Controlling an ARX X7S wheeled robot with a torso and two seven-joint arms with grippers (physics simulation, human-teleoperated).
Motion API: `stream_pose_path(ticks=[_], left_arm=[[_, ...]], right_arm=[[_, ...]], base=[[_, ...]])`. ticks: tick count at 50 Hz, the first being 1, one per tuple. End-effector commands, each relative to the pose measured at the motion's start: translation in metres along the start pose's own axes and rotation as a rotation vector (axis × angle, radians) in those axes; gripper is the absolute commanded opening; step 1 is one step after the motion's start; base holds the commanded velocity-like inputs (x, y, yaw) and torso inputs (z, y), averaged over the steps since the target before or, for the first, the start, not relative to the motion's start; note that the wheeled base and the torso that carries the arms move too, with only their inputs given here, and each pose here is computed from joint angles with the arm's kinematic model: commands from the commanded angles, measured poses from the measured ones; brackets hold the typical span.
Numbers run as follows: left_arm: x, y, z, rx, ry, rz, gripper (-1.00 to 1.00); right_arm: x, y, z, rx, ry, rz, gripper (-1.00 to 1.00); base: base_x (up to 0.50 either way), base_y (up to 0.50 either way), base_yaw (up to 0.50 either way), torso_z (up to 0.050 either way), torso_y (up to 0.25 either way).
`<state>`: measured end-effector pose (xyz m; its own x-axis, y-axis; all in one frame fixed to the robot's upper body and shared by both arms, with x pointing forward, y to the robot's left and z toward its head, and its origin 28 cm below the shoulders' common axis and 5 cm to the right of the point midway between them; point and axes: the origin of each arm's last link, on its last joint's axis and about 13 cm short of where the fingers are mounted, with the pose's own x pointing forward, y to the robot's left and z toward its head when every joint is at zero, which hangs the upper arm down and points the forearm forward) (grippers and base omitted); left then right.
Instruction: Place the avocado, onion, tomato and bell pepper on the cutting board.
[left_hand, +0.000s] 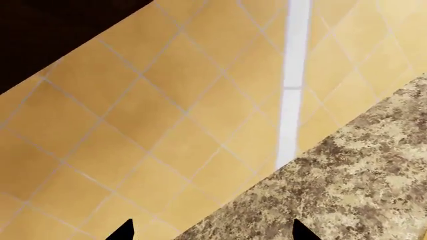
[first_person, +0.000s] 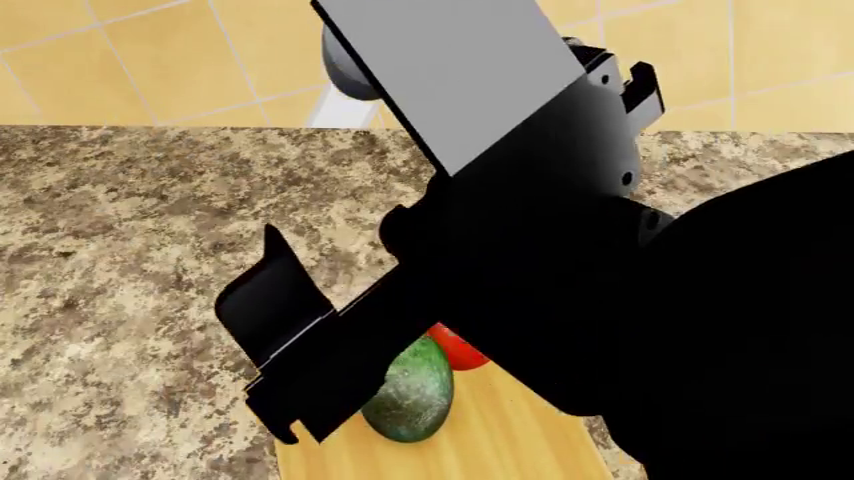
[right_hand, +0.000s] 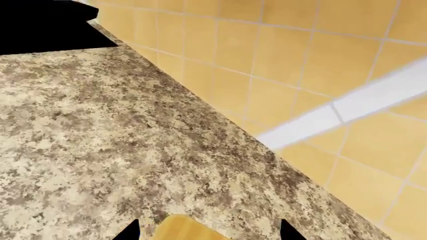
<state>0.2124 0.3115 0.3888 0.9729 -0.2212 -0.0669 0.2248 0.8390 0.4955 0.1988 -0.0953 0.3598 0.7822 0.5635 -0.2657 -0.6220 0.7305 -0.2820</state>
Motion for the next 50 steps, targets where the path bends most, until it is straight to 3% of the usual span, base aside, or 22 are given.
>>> stream_pose_path(ticks=[1, 7, 26, 50], left_arm=[[-0.008, 0.01, 0.015, -0.076, -0.051, 0.162, 1.0], [-0.01, 0.019, 0.02, -0.095, -0.057, 0.242, 1.0], [-0.011, 0.024, 0.027, -0.079, -0.072, 0.275, 1.0], [-0.011, 0.03, 0.028, -0.082, -0.075, 0.299, 1.0]], right_arm=[[0.014, 0.029, 0.004, -0.056, -0.046, 0.167, 1.0], [0.02, 0.041, 0.006, -0.064, -0.046, 0.235, 1.0], [0.033, 0.074, 0.01, -0.08, -0.05, 0.416, 1.0], [0.056, 0.12, 0.003, -0.117, 0.043, 0.65, 1.0]], base=[[0.0, 0.0, 0.0, 0.0, 0.0], [0.0, 0.0, 0.0, 0.0, 0.0], [0.0, 0.0, 0.0, 0.0, 0.0], [0.0, 0.0, 0.0, 0.0, 0.0]])
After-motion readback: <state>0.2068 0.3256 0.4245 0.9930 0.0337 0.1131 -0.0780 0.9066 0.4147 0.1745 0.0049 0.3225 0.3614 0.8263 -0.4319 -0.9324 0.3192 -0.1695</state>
